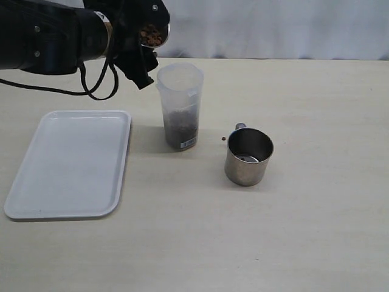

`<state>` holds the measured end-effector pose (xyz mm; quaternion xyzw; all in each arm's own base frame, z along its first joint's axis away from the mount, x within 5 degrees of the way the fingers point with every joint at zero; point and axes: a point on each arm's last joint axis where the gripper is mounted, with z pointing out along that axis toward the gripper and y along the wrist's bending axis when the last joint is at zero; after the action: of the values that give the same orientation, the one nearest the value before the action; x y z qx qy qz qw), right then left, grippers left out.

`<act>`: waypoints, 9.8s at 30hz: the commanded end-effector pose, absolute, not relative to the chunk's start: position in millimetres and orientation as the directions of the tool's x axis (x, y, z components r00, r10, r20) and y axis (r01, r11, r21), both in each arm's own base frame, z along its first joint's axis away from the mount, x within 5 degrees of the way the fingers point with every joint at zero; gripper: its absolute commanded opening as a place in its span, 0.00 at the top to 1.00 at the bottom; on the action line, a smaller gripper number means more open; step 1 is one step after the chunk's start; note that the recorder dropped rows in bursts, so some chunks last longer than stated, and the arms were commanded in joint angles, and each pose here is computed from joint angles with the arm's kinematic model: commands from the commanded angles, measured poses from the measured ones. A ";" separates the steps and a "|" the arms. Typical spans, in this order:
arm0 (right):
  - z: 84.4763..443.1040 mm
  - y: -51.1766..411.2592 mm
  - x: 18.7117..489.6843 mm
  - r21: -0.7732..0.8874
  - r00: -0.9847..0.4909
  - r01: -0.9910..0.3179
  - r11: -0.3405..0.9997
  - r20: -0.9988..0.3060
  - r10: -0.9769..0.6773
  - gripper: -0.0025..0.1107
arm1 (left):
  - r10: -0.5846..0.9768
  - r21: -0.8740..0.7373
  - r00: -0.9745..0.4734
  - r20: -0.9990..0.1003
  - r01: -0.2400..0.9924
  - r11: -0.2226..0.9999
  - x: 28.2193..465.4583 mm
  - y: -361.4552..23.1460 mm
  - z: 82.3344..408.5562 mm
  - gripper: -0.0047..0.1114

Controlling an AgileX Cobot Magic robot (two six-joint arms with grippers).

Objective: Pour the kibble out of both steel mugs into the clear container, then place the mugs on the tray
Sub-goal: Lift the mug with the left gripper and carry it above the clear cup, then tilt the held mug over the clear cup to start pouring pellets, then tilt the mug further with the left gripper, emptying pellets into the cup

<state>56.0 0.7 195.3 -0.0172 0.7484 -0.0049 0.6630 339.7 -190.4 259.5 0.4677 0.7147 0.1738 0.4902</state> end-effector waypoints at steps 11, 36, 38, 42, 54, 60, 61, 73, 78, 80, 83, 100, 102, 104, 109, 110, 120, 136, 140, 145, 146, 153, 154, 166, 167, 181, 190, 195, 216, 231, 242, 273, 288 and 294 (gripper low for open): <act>194.1 0.2 55.8 -0.033 -0.123 -0.012 0.999 -0.992 -0.035 0.94 | 0.886 0.779 -0.073 -0.458 0.446 0.440 361.9 -198.0 253.0 0.96; 194.1 0.2 55.8 -0.033 -0.123 -0.012 0.999 -0.992 -0.035 0.94 | 0.959 0.874 0.067 -0.274 0.433 0.220 352.6 -215.0 255.4 0.96; 194.1 0.2 55.8 -0.033 -0.123 -0.012 0.999 -0.992 -0.035 0.94 | 0.961 0.879 0.091 -0.263 0.434 0.199 352.6 -216.7 255.0 0.96; 194.1 0.2 55.8 -0.033 -0.123 -0.012 0.999 -0.992 -0.035 0.94 | 0.961 0.884 0.119 -0.250 0.433 0.176 352.3 -218.5 255.3 0.96; 194.1 0.2 55.8 -0.033 -0.123 -0.012 0.999 -0.992 -0.035 0.94 | 0.976 0.896 0.122 -0.181 0.430 0.112 358.0 -220.2 239.7 0.96; 194.1 0.2 55.8 -0.033 -0.123 -0.012 0.999 -0.992 -0.035 0.94 | 0.976 0.896 0.122 -0.179 0.430 0.110 358.0 -220.2 239.7 0.96; 194.1 0.2 55.8 -0.033 -0.123 -0.012 0.999 -0.992 -0.035 0.94 | 0.977 0.898 0.128 -0.168 0.429 0.099 358.0 -220.2 239.7 0.96; 194.1 0.2 55.8 -0.033 -0.123 -0.012 0.999 -0.992 -0.035 0.94 | 0.982 0.913 0.187 -0.040 0.406 -0.040 358.0 -220.2 239.7 0.96; 194.1 0.2 55.8 -0.033 -0.123 -0.012 0.999 -0.992 -0.035 0.94 | 0.980 0.914 0.197 -0.018 0.402 -0.064 358.0 -220.2 239.7 0.96; 194.1 0.2 55.8 -0.033 -0.123 -0.012 0.999 -0.992 -0.035 0.94 | 0.980 0.914 0.198 -0.016 0.401 -0.066 358.0 -220.2 239.7 0.96; 194.1 0.2 55.8 -0.033 -0.123 -0.012 0.999 -0.992 -0.035 0.94 | 0.983 0.917 0.185 -0.007 0.393 -0.067 357.1 -220.9 240.4 0.96; 194.1 0.2 55.8 -0.033 -0.123 -0.012 0.999 -0.992 -0.035 0.94 | 0.964 0.912 0.234 0.127 0.355 -0.207 353.8 -225.4 241.1 0.96; 194.1 0.2 55.8 -0.033 -0.123 -0.012 0.999 -0.992 -0.035 0.94 | 0.958 0.908 0.248 0.147 0.351 -0.230 353.6 -225.9 240.9 0.96; 194.1 0.2 55.8 -0.033 -0.123 -0.012 0.999 -0.992 -0.035 0.94 | 0.957 0.908 0.249 0.149 0.350 -0.232 353.6 -225.9 240.9 0.96; 194.1 0.2 55.8 -0.033 -0.123 -0.012 0.999 -0.992 -0.035 0.94 | 0.948 0.902 0.270 0.167 0.346 -0.258 353.2 -227.1 240.5 0.96; 194.1 0.2 55.8 -0.033 -0.123 -0.012 0.999 -0.992 -0.035 0.94 | 0.947 0.902 0.275 0.165 0.347 -0.258 353.0 -227.5 240.3 0.96; 194.1 0.2 55.8 -0.033 -0.123 -0.012 0.999 -0.992 -0.035 0.94 | 0.934 0.893 0.294 0.204 0.335 -0.300 352.9 -227.8 240.2 0.96; 194.1 0.2 55.8 -0.033 -0.123 -0.012 0.999 -0.992 -0.035 0.94 | 0.917 0.881 0.309 0.251 0.318 -0.349 353.0 -227.6 240.2 0.96; 194.1 0.2 55.8 -0.033 -0.123 -0.012 0.999 -0.992 -0.035 0.94 | 0.915 0.880 0.311 0.256 0.317 -0.354 353.0 -227.6 240.2 0.96; 194.1 0.2 55.8 -0.033 -0.123 -0.012 0.999 -0.992 -0.035 0.94 | 0.898 0.867 0.324 0.297 0.302 -0.396 353.0 -227.5 240.3 0.96; 194.1 0.2 55.8 -0.033 -0.123 -0.012 0.999 -0.992 -0.035 0.94 | 0.896 0.866 0.325 0.302 0.300 -0.400 353.0 -227.5 240.3 0.96; 194.1 0.2 55.8 -0.033 -0.123 -0.012 0.999 -0.992 -0.035 0.94 | 0.881 0.855 0.336 0.333 0.287 -0.432 353.2 -227.6 240.8 0.96; 194.1 0.2 55.8 -0.033 -0.123 -0.012 0.999 -0.992 -0.035 0.94 | 0.881 0.855 0.336 0.333 0.287 -0.432 353.2 -227.6 240.8 0.96; 194.1 0.2 55.8 -0.033 -0.123 -0.012 0.999 -0.992 -0.035 0.94 | 0.860 0.839 0.351 0.370 0.272 -0.471 353.1 -227.8 240.7 0.96; 194.1 0.2 55.8 -0.033 -0.123 -0.012 0.999 -0.992 -0.035 0.94 | 0.860 0.839 0.351 0.370 0.272 -0.471 353.1 -227.8 240.7 0.96; 194.1 0.2 55.8 -0.033 -0.123 -0.012 0.999 -0.992 -0.035 0.94 | 0.859 0.837 0.337 0.385 0.264 -0.479 352.3 -227.4 243.3 0.96; 194.1 0.2 55.8 -0.033 -0.123 -0.012 0.999 -0.992 -0.035 0.94 | 0.855 0.836 0.347 0.385 0.262 -0.482 352.0 -228.2 243.0 0.96; 194.1 0.2 55.8 -0.033 -0.123 -0.012 0.999 -0.992 -0.035 0.94 | 0.854 0.835 0.348 0.387 0.261 -0.484 352.0 -228.2 243.0 0.96; 194.1 0.2 55.8 -0.033 -0.123 -0.012 0.999 -0.992 -0.035 0.94 | 0.845 0.843 0.393 0.363 0.247 -0.478 351.9 -233.9 246.0 0.96; 194.1 0.2 55.8 -0.033 -0.123 -0.012 0.999 -0.992 -0.035 0.94 | 0.844 0.839 0.372 0.387 0.237 -0.489 353.6 -232.4 249.0 0.96; 194.1 0.2 55.8 -0.033 -0.123 -0.012 0.999 -0.992 -0.035 0.94 | 0.835 0.833 0.371 0.407 0.224 -0.506 349.8 -237.3 249.7 0.96; 194.1 0.2 55.8 -0.033 -0.123 -0.012 0.999 -0.992 -0.035 0.94 | 0.717 0.731 0.387 0.580 0.142 -0.668 345.6 -241.9 251.0 0.96; 194.1 0.2 55.8 -0.033 -0.123 -0.012 0.999 -0.992 -0.035 0.94 | 0.631 0.662 0.392 0.670 0.071 -0.746 347.6 -245.6 259.8 0.96; 194.1 0.2 55.8 -0.033 -0.123 -0.012 0.999 -0.992 -0.035 0.94 | 0.565 0.602 0.394 0.725 0.037 -0.798 347.2 -246.0 260.0 0.96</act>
<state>56.0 0.7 195.3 -0.0172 0.7484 -0.0049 0.6630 348.4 -245.2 252.4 0.7990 0.2012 0.5034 0.2602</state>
